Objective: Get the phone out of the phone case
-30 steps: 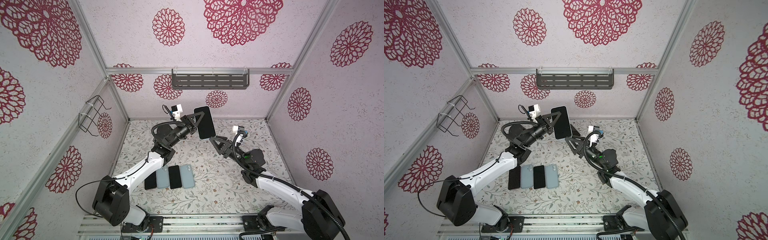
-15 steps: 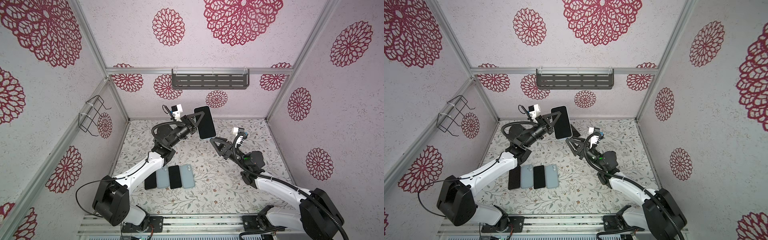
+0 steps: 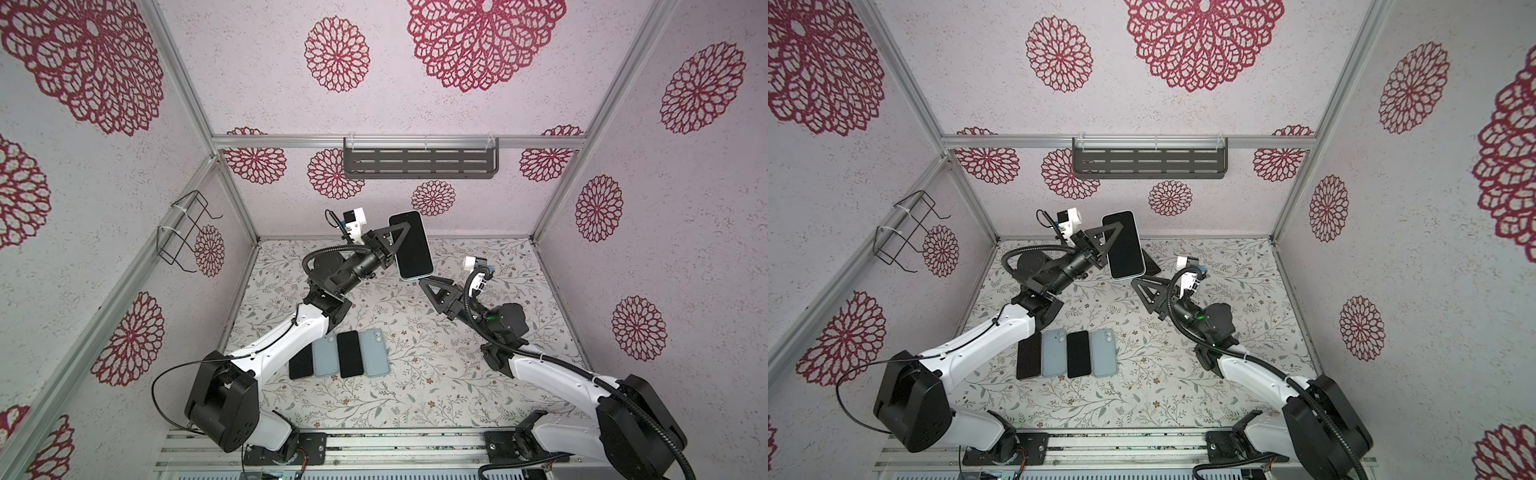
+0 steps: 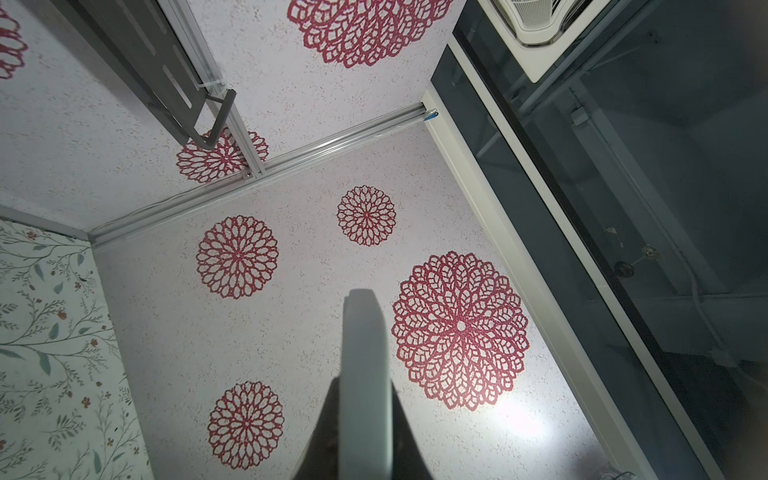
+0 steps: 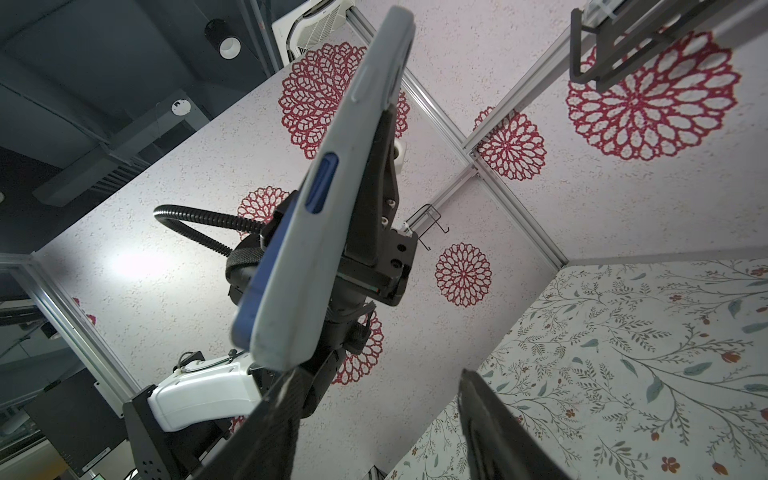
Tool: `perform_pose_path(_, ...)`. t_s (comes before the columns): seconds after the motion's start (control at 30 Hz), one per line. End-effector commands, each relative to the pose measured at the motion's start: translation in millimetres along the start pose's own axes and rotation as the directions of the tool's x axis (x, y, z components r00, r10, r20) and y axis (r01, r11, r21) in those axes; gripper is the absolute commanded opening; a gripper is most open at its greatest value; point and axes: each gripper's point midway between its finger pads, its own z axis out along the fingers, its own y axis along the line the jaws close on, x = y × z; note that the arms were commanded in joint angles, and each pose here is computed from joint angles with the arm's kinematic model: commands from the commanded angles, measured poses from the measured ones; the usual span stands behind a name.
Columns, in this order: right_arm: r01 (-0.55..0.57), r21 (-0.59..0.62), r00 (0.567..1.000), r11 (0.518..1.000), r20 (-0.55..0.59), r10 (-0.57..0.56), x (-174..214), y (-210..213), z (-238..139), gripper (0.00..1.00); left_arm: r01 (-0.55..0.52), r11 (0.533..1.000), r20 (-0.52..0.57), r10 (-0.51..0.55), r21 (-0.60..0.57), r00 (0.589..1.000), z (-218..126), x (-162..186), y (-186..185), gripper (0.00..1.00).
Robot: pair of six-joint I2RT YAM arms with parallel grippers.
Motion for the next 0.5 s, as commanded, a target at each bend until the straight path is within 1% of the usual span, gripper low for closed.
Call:
perform_pose_path(0.0, 0.032, -0.093, 0.999, 0.995, 0.043, -0.028, -12.8, 28.6, -0.9, 0.64, -0.027, 0.995, 0.033, 0.024, 0.094, 0.999, -1.1, -7.3, -30.6, 0.0)
perform_pose_path(0.47, 0.022, -0.118, 0.999, 0.993, 0.045, -0.017, -12.9, 33.8, -1.9, 0.66, -0.02, 0.996, 0.036, 0.017, 0.086, 0.999, -1.2, -6.1, -22.9, 0.0)
